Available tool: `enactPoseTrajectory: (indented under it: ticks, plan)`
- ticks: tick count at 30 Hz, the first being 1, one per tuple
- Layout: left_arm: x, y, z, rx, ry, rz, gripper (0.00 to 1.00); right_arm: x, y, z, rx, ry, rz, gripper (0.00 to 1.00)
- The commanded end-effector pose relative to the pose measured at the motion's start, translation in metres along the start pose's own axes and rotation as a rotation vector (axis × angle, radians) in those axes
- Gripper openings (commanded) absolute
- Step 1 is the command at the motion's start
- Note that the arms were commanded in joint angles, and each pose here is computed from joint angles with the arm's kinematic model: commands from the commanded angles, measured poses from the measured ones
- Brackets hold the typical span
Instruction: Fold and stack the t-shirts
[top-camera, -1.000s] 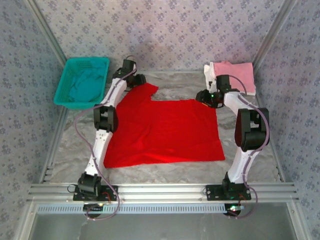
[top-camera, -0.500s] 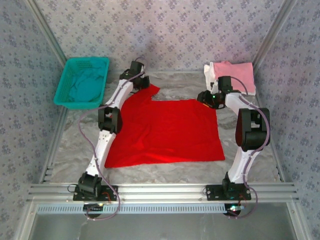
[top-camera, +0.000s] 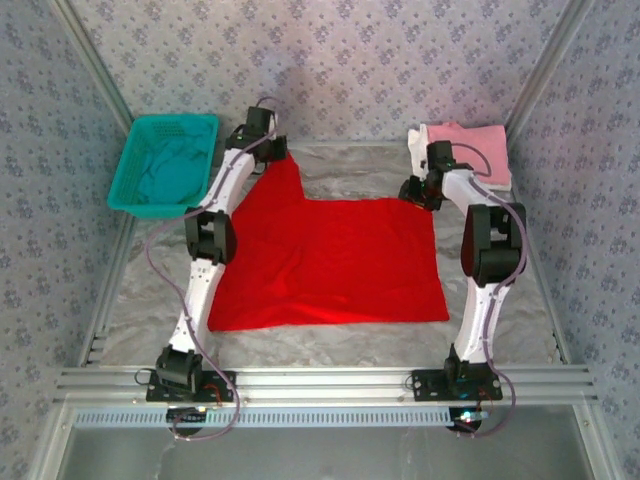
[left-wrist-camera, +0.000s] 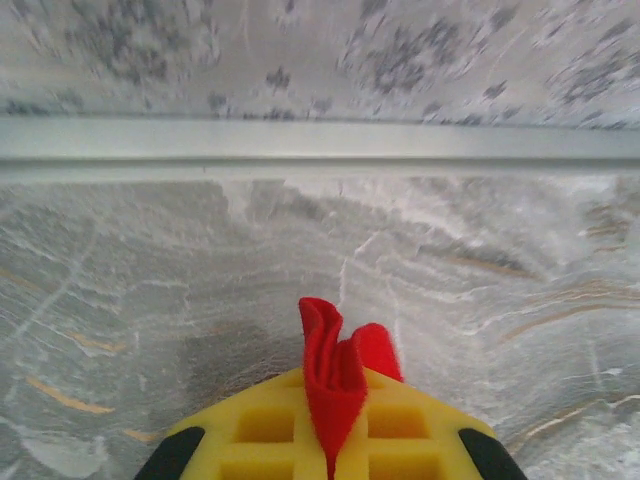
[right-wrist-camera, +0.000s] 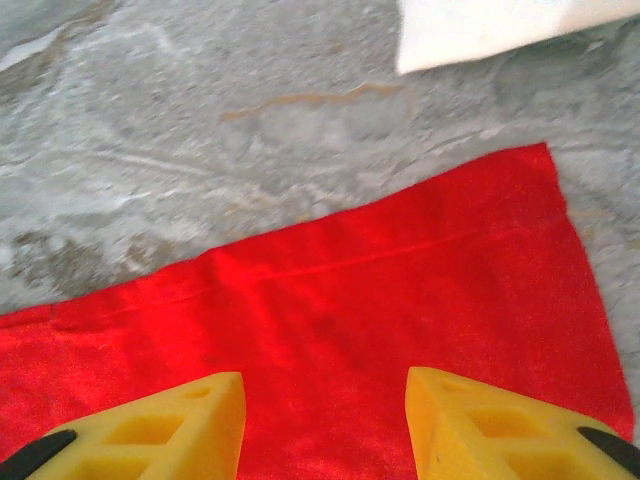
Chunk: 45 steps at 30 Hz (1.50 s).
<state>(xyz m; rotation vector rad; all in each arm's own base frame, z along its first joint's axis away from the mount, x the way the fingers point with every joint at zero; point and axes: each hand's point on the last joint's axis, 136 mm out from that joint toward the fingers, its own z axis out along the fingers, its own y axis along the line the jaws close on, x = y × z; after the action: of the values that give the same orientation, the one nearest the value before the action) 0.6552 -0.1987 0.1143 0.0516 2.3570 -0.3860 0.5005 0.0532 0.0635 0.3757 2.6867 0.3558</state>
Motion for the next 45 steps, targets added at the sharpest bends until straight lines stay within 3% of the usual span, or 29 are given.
enactPoseTrajectory:
  ticks: [1,8,17,34,41,45]
  plan:
    - [-0.035,-0.015,-0.038,0.013,-0.080,0.057,0.00,0.008,-0.017,0.007,0.115,0.068,-0.006,0.49]
    - [-0.025,-0.019,-0.043,0.008,-0.035,0.092,0.00,0.002,-0.025,0.016,0.197,0.088,0.004,0.51]
    - [-0.026,-0.026,-0.062,0.014,-0.019,0.125,0.00,-0.011,-0.032,-0.001,0.239,0.009,0.000,0.53]
    - [0.008,-0.025,-0.086,-0.003,0.024,0.160,0.00,-0.022,-0.053,0.021,0.269,0.079,0.011,0.53]
    - [0.023,-0.016,-0.097,-0.034,0.025,0.174,0.00,-0.018,-0.052,0.035,0.257,0.112,0.005,0.45]
    - [0.026,-0.011,-0.101,-0.050,0.022,0.174,0.00,-0.014,-0.053,0.037,0.260,0.126,0.001,0.33]
